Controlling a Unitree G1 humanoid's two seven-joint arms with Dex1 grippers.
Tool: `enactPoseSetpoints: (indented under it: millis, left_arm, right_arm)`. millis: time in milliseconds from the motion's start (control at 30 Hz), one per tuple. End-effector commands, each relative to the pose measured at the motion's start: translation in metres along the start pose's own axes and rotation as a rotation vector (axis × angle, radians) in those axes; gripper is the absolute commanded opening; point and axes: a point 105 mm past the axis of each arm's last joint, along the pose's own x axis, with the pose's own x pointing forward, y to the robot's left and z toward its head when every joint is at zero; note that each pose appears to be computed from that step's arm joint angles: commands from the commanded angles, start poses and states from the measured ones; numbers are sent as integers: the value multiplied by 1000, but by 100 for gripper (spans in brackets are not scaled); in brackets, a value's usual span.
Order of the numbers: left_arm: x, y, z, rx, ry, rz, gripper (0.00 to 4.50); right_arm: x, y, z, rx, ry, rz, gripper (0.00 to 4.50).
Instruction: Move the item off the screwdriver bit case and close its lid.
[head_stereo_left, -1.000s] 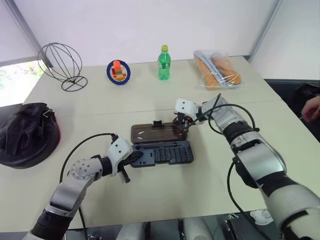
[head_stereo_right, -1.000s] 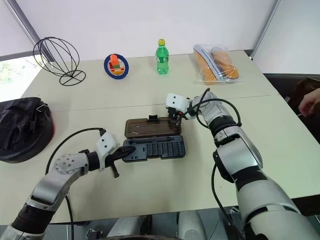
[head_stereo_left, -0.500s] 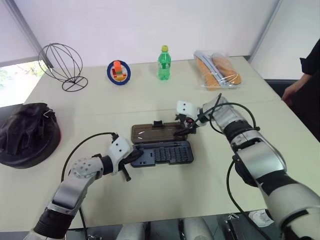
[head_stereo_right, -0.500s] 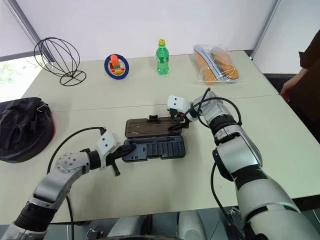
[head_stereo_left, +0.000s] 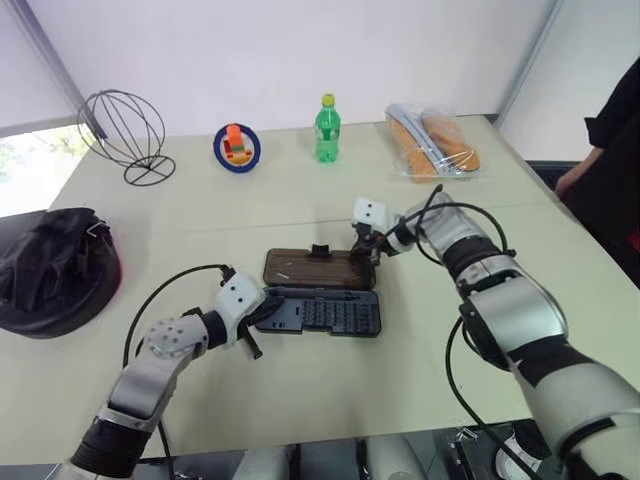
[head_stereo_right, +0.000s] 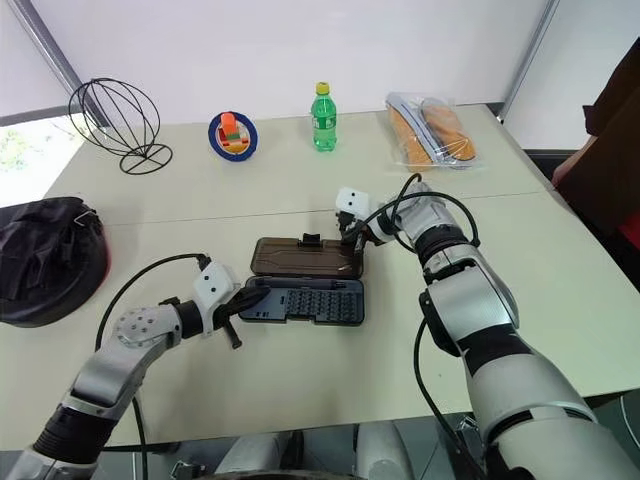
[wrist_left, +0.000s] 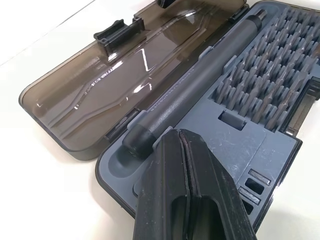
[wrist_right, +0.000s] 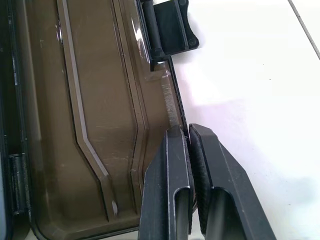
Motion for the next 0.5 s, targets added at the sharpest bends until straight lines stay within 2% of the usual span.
enactPoseSetpoints:
  millis: [33, 200, 333, 500]
  left_arm:
    - [-2, 3, -17, -20, 65, 35, 0]
    - [-2, 1, -19, -27, 63, 37, 0]
    - [-1, 2, -15, -35, 35, 44, 0]
    - [0, 0, -11, -62, 7, 32, 0]
  right_arm:
    - [23, 20, -33, 5, 103, 35, 2]
    - [16, 4, -23, -128, 87, -69, 2]
    - [-5, -18, 10, -214, -18, -177, 2]
    - [-22, -24, 33, -292, -114, -202, 2]
